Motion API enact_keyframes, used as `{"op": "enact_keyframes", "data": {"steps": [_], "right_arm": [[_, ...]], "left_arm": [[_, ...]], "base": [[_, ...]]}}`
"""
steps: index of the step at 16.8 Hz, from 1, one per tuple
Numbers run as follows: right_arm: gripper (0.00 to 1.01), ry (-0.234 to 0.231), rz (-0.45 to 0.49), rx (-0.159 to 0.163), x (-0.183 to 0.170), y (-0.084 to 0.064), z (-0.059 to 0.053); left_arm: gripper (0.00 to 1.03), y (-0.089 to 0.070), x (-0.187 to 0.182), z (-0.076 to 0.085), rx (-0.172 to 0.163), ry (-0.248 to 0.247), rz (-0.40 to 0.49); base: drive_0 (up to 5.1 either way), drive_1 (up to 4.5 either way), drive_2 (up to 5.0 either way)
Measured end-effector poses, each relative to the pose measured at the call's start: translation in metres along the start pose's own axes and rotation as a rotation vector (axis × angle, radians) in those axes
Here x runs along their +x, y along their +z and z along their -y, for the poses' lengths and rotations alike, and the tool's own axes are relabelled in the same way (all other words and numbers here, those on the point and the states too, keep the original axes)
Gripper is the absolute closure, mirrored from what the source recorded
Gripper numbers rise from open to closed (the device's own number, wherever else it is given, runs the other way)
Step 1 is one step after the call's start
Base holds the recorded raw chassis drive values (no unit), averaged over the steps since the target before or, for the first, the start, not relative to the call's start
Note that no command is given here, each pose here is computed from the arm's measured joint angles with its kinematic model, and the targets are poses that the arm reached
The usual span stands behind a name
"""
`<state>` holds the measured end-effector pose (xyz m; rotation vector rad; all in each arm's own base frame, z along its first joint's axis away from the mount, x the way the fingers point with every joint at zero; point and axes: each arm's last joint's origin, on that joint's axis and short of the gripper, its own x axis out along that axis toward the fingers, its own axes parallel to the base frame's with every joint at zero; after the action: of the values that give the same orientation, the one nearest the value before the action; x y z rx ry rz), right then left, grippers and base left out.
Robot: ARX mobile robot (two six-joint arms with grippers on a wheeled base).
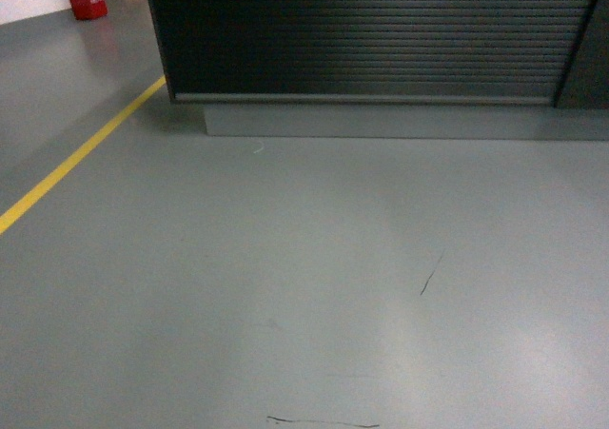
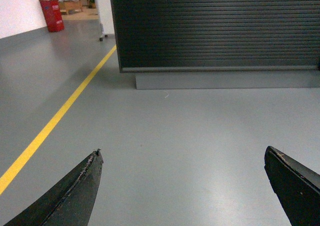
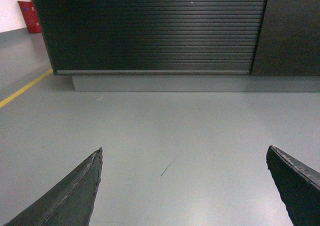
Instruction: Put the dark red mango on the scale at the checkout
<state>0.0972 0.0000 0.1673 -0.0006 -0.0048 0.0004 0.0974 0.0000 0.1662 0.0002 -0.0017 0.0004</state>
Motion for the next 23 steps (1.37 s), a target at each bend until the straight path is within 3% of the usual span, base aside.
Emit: {"op": "enact_keyframes", "data": {"steps": [23], "right_arm": [[0.03, 0.0, 0.0, 0.0, 0.0, 0.0, 0.0]], "left_arm": [[0.05, 0.0, 0.0, 0.0, 0.0, 0.0, 0.0]], "base": [[0.0, 1.78, -1.8]]}}
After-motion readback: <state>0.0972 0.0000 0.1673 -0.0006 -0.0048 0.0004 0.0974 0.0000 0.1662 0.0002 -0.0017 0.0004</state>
